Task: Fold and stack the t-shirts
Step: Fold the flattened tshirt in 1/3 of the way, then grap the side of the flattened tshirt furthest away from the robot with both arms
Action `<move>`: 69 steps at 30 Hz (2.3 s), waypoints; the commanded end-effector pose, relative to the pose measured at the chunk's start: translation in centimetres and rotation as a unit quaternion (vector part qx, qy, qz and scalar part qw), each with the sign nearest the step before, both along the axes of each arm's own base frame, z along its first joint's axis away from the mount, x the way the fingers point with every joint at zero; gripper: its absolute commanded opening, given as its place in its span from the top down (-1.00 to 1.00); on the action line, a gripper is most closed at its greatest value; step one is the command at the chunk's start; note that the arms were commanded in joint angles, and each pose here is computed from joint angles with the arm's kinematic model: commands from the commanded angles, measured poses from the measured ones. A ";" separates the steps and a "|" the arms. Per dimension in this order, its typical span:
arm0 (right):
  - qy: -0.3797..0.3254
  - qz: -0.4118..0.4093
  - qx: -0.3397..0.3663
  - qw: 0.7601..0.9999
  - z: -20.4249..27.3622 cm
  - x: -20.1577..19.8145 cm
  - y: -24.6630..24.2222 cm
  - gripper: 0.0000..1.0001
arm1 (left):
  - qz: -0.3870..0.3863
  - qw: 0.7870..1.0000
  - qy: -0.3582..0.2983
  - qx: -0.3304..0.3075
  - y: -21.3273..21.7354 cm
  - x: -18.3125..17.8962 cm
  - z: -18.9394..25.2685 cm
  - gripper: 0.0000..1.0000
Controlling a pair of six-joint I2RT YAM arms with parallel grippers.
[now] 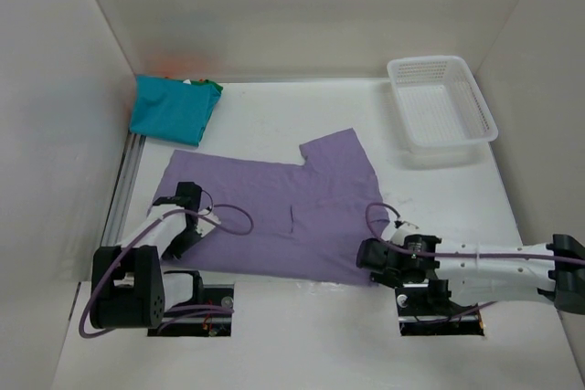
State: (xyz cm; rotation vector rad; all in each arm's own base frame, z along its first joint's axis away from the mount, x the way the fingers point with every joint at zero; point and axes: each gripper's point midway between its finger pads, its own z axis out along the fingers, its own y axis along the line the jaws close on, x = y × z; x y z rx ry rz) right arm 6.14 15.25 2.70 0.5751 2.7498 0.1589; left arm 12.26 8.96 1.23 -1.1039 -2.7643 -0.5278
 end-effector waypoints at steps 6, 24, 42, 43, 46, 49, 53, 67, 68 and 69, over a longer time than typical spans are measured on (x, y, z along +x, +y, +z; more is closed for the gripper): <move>0.018 -0.047 -0.028 0.998 1.0 -1.5 -3.3 0.70 | -0.037 0.997 0.055 -0.031 -1.0 -1.5 0.7 0.80; -0.180 0.141 -0.035 0.973 15.8 19.5 4.8 -0.16 | -0.016 0.976 -0.180 -0.123 -2.8 11.0 13.6 -0.16; -0.117 0.060 -0.088 0.987 5.5 47.5 1.4 -0.31 | 0.302 0.885 -0.284 -0.212 3.2 29.1 6.6 -0.12; -0.107 0.056 -0.085 0.989 4.6 47.6 1.3 -0.32 | 0.302 0.886 -0.283 -0.211 3.4 29.3 6.3 -0.13; -0.075 0.064 -0.073 0.992 2.7 47.0 1.8 -0.32 | 0.302 0.888 -0.279 -0.208 3.5 29.8 5.5 -0.14; -0.041 0.082 -0.060 0.994 1.0 46.1 2.7 -0.32 | 0.310 0.887 -0.269 -0.212 3.5 30.2 4.5 -0.15; -0.029 0.088 -0.062 0.994 0.7 45.4 2.9 -0.30 | 0.317 0.887 -0.256 -0.218 3.3 30.6 3.7 -0.15; -0.011 0.115 -0.047 0.992 1.4 44.0 3.7 1.00 | 0.298 0.893 -0.231 -0.246 0.0 31.6 2.0 -0.15; -0.019 0.116 -0.046 0.992 1.9 44.1 3.9 1.00 | 0.299 0.891 -0.235 -0.247 0.0 31.8 2.2 -0.15; -0.028 0.117 -0.044 0.992 2.5 44.2 4.1 1.00 | 0.299 0.889 -0.243 -0.249 0.2 32.1 2.6 -0.15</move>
